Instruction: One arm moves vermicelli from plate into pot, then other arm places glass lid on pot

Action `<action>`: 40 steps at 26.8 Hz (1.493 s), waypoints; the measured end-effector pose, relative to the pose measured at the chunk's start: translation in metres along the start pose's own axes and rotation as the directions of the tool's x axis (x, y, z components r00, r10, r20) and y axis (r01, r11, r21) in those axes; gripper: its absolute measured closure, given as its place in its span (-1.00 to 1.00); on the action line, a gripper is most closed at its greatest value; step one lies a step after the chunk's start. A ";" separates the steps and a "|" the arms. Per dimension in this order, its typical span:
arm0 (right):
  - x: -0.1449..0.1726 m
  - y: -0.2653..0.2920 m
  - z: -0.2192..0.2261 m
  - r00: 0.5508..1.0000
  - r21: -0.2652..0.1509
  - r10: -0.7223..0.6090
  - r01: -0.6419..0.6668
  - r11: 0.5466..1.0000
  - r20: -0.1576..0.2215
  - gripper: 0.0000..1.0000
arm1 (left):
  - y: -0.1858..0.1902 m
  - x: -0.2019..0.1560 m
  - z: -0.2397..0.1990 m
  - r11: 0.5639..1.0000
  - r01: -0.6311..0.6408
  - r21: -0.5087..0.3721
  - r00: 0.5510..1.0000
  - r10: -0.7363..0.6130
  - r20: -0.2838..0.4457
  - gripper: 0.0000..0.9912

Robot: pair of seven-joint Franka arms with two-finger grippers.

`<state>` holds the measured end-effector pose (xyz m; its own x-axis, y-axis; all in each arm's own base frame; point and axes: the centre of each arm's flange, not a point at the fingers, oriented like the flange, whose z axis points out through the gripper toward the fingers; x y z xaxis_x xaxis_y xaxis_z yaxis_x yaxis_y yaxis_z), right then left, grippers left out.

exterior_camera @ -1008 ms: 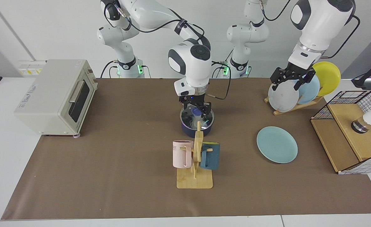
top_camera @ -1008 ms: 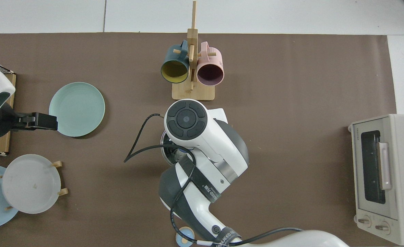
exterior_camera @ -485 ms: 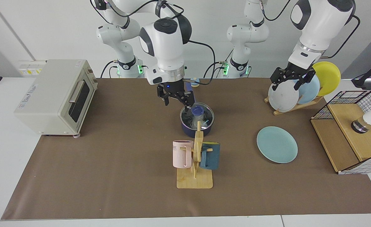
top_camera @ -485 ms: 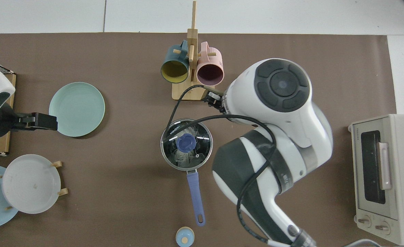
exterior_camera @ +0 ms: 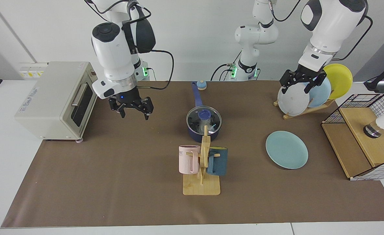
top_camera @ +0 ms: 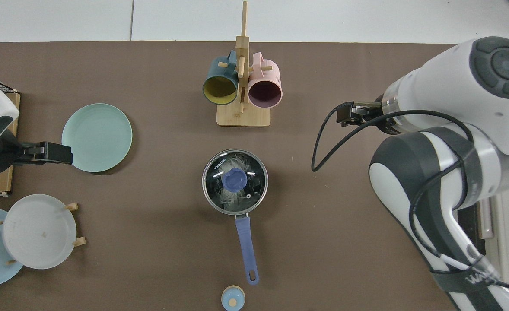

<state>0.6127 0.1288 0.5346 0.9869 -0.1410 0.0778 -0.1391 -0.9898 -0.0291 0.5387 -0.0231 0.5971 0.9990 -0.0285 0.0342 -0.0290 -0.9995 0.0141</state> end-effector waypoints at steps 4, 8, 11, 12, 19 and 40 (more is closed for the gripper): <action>0.006 0.039 -0.009 0.996 -0.015 -0.091 0.091 0.996 0.006 -1.00 | 0.000 0.000 0.000 1.000 0.000 0.000 1.000 0.000 0.000 -1.00; 0.011 0.073 -0.021 0.987 -0.027 -0.158 0.158 0.987 -0.009 -1.00 | 0.000 0.000 0.000 1.000 0.000 0.000 1.000 0.000 0.000 -1.00; 0.010 0.093 -0.032 0.980 -0.035 -0.198 0.197 0.980 -0.015 -1.00 | 0.000 0.000 0.000 1.000 0.000 0.000 1.000 0.000 0.000 -1.00; 0.009 0.098 -0.036 0.978 -0.037 -0.209 0.208 0.977 -0.013 -1.00 | 0.000 0.000 0.000 1.000 0.000 0.000 1.000 0.000 0.000 -1.00; -0.006 0.126 -0.075 0.970 -0.043 -0.241 0.240 0.970 -0.031 -1.00 | 0.000 0.000 0.000 1.000 0.000 0.000 1.000 0.000 0.000 -1.00; -0.048 0.147 -0.125 0.978 -0.033 -0.209 0.209 0.977 0.007 -1.00 | 0.000 0.000 0.000 1.000 0.000 0.000 1.000 0.000 0.001 -1.00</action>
<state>0.5350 -0.0126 0.6514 0.9948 0.0692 0.0753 0.0678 -0.9975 0.0205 0.5386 -0.0231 0.5971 0.9990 -0.0286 0.0336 -0.0291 -0.9995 0.0141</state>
